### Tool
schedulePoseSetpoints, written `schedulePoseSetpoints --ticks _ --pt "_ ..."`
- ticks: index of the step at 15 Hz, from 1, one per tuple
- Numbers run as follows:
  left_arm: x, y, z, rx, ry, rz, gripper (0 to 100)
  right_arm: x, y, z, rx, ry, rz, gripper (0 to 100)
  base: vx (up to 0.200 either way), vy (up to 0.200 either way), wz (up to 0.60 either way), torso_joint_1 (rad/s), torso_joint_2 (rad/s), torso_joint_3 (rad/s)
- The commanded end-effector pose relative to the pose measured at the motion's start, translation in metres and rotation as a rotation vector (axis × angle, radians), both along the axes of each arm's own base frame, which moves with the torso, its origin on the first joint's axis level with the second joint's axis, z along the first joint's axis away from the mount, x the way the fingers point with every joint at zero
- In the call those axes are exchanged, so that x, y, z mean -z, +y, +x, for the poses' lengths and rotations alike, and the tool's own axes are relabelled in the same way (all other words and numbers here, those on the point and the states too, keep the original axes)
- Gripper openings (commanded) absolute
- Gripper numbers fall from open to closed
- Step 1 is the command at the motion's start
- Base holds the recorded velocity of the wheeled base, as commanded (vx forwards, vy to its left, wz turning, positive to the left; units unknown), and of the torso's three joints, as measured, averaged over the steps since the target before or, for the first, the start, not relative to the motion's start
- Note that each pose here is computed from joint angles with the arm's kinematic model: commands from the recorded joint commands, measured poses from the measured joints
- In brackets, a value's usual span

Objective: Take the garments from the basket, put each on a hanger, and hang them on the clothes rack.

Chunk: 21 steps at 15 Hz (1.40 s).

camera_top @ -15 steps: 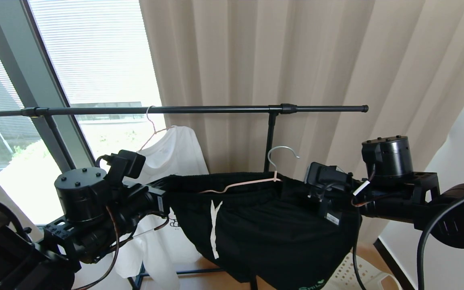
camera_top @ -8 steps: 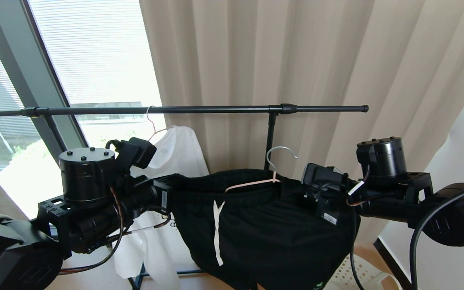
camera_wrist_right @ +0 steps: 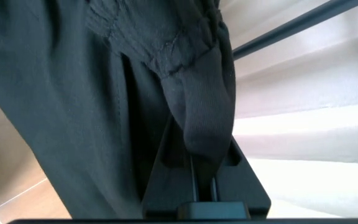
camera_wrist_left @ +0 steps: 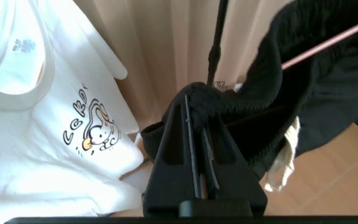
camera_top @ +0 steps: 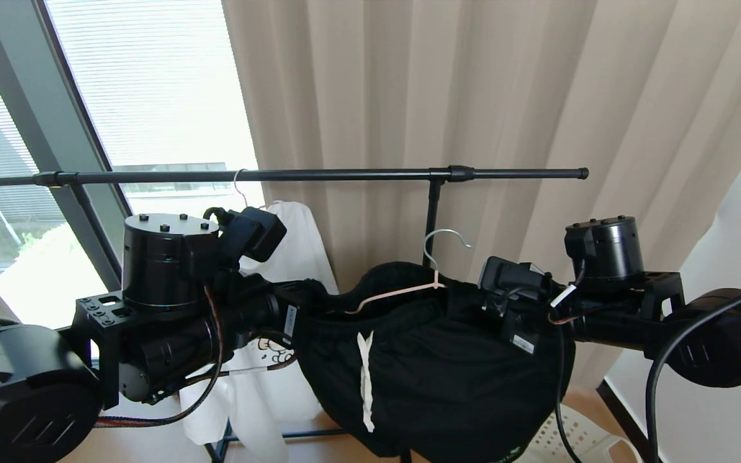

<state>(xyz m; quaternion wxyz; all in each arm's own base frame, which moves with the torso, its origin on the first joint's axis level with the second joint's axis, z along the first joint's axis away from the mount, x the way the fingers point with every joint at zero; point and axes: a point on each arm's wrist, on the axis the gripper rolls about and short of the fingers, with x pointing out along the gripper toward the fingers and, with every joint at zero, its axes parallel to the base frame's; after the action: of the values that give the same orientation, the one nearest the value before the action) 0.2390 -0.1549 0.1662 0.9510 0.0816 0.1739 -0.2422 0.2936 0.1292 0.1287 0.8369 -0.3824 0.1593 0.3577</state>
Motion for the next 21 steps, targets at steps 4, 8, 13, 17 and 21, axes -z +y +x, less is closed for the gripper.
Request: schedulePoseSetpoints --ticks 4,8,13,17,21 --pt "-0.025 -0.01 0.006 0.01 -0.02 -0.009 0 0.002 0.001 0.0 -0.002 0.004 -0.003 0 0.0 0.0 0.0 0.0 0.0 0.0" --pt "-0.057 -0.013 0.021 -0.084 -0.032 -0.031 0 0.007 0.007 -0.006 -0.031 0.02 -0.017 0 0.0 0.0 0.0 0.0 0.0 0.0" --pt "-0.055 -0.033 0.008 -0.024 0.011 0.0 0 0.004 0.025 -0.006 -0.006 0.057 0.067 0 0.0 0.0 0.0 0.0 0.0 0.0" --pt "-0.036 -0.032 0.0 -0.053 0.046 0.057 0 -0.002 0.033 -0.005 0.007 0.024 0.164 0 0.0 0.0 0.0 0.0 0.0 0.0" --pt "-0.029 -0.029 -0.006 -0.058 0.064 0.079 0 -0.009 0.039 -0.003 0.037 0.046 0.241 0 0.0 0.0 0.0 0.0 0.0 0.0"
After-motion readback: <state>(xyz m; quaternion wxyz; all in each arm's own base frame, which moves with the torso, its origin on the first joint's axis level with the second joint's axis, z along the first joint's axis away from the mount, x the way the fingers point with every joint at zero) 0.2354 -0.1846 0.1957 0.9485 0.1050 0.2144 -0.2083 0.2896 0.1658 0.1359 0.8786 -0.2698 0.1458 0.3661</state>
